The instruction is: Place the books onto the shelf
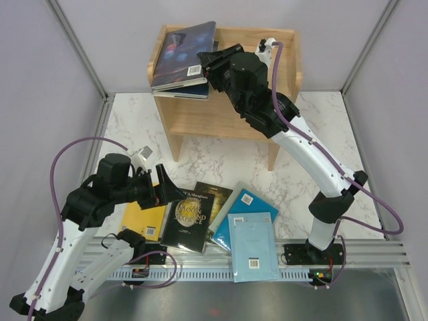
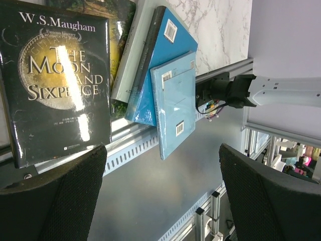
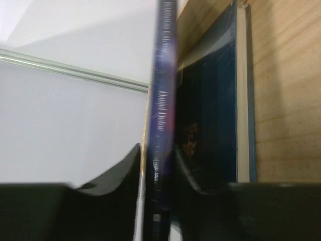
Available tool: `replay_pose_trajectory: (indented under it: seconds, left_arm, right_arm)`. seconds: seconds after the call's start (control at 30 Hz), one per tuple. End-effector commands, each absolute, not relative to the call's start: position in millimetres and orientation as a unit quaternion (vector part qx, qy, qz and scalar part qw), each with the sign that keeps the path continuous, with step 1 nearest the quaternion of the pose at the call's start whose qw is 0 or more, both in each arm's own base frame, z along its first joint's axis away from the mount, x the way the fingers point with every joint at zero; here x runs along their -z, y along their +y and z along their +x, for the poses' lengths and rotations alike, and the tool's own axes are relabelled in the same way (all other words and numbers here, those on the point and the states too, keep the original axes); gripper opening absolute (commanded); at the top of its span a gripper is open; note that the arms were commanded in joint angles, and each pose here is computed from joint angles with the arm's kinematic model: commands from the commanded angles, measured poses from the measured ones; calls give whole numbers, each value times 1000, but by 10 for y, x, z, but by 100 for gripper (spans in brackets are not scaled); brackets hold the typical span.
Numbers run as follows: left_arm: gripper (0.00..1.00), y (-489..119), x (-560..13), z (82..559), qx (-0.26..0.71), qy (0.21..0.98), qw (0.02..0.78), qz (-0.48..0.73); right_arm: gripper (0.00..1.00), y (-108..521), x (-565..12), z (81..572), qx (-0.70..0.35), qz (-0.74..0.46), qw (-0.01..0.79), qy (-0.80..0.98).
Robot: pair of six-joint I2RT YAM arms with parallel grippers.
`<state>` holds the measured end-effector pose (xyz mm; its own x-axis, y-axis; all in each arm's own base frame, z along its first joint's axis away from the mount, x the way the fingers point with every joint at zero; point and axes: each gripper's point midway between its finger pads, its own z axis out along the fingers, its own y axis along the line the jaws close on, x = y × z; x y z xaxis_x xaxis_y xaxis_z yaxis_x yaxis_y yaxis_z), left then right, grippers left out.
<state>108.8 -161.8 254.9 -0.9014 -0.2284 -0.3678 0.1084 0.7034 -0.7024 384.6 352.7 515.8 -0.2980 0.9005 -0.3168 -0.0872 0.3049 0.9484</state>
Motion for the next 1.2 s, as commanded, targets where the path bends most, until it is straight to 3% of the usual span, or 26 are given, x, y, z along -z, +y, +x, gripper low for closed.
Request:
replay_pose_trajectory:
  seconds: [0.0, 0.07, 0.1, 0.13, 0.37, 0.67, 0.83, 1.17]
  left_arm:
    - [95, -1581, -2656, 1092, 379, 893, 240, -18]
    - [95, -1578, -2661, 1099, 378, 893, 242, -17]
    - [95, -1577, -2653, 1103, 376, 894, 241, -17]
    - [95, -1580, -2668, 1104, 377, 894, 242, -17]
    - [95, -1606, -2639, 1143, 376, 896, 234, -18]
    - [95, -1681, -2641, 1217, 386, 894, 228, -18]
    - [95, -1670, -2644, 1231, 382, 894, 232, -15]
    - [94, -1634, -2551, 1297, 358, 906, 225, -24]
  right_arm:
    - [48, 3528, -5571, 3773, -546, 313, 504, 591]
    - [59, 3444, -5556, 3745, -526, 311, 514, 602]
    - [72, 3393, -5545, 3740, -516, 313, 520, 605]
    - [98, 3347, -5538, 3729, -507, 313, 524, 609]
    - [98, 3032, -5348, 3541, -432, 291, 534, 665]
    - [98, 3120, -4935, 3475, -406, 255, 494, 725]
    - [98, 3102, -5129, 3357, -413, 202, 516, 723]
    - [98, 2668, -5071, 2608, -324, 124, 568, 746]
